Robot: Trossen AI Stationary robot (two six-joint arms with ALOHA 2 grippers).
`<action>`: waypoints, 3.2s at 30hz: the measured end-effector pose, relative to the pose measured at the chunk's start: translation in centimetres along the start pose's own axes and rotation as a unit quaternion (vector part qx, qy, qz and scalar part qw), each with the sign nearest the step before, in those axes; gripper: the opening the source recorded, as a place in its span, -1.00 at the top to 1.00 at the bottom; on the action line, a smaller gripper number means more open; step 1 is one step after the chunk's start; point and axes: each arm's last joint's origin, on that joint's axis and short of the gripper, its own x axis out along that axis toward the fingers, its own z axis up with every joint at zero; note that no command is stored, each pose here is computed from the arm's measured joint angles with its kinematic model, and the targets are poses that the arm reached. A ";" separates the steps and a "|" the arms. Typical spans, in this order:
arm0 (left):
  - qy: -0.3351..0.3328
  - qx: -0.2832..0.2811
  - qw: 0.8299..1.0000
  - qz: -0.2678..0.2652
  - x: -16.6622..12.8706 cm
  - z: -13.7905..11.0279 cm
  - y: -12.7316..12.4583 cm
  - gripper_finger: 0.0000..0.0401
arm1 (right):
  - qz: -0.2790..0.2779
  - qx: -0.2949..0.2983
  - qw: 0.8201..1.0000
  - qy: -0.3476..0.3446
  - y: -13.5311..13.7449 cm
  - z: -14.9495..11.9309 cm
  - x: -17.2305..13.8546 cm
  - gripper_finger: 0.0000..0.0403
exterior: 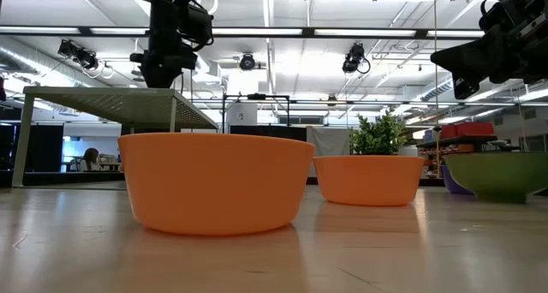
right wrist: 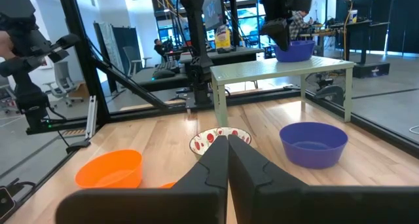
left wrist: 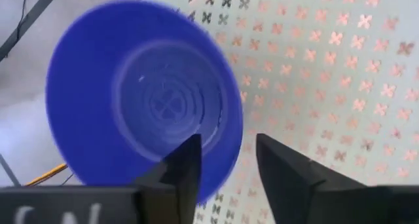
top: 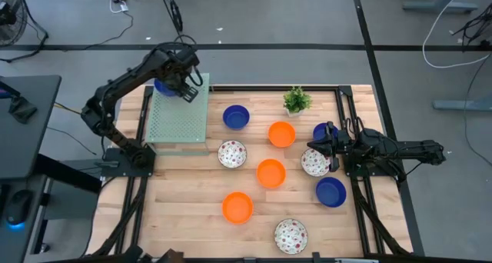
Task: Pick & Place Mini bowls
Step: Put the white bowl on the shelf
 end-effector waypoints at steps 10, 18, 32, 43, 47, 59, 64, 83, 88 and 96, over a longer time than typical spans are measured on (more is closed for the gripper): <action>-0.025 -0.036 0.994 -0.101 -5.4 -2.0 -0.7 0.04 | 0.000 0.000 1.000 0.000 0.0 0.0 0.0 0.94; -0.166 0.042 0.971 -0.166 -10.8 -6.7 -7.5 0.04 | 0.000 0.000 1.000 0.000 0.0 0.0 0.0 0.94; -0.344 0.249 0.863 -0.273 -7.3 -16.5 -25.2 0.04 | 0.000 0.000 1.000 0.000 0.0 0.0 0.0 0.94; -0.227 0.350 0.882 -0.218 0.3 -15.3 -29.4 0.16 | 0.000 0.000 1.000 0.000 0.0 0.0 0.0 0.94; -0.200 0.335 0.896 -0.210 1.9 -14.3 -29.6 0.17 | 0.000 0.000 1.000 0.000 0.0 0.0 0.0 0.94; -0.199 0.320 0.902 -0.213 2.2 -13.7 -29.5 0.18 | 0.000 0.000 1.000 0.000 0.0 0.0 0.0 0.94; -0.192 0.313 0.903 -0.222 2.4 -13.8 -29.7 0.18 | 0.000 0.000 1.000 0.000 0.0 0.0 0.0 0.94; -0.191 0.312 0.903 -0.223 3.0 -13.8 -30.3 0.57 | 0.000 0.000 1.000 0.000 0.0 0.0 0.0 0.94; -0.186 0.305 0.904 -0.235 3.0 -13.8 -30.4 0.86 | 0.000 0.000 1.000 0.000 0.0 0.0 0.0 0.94; -0.209 0.304 0.889 -0.270 2.0 -14.1 -31.3 0.93 | 0.000 0.000 1.000 0.000 0.0 0.0 0.0 0.94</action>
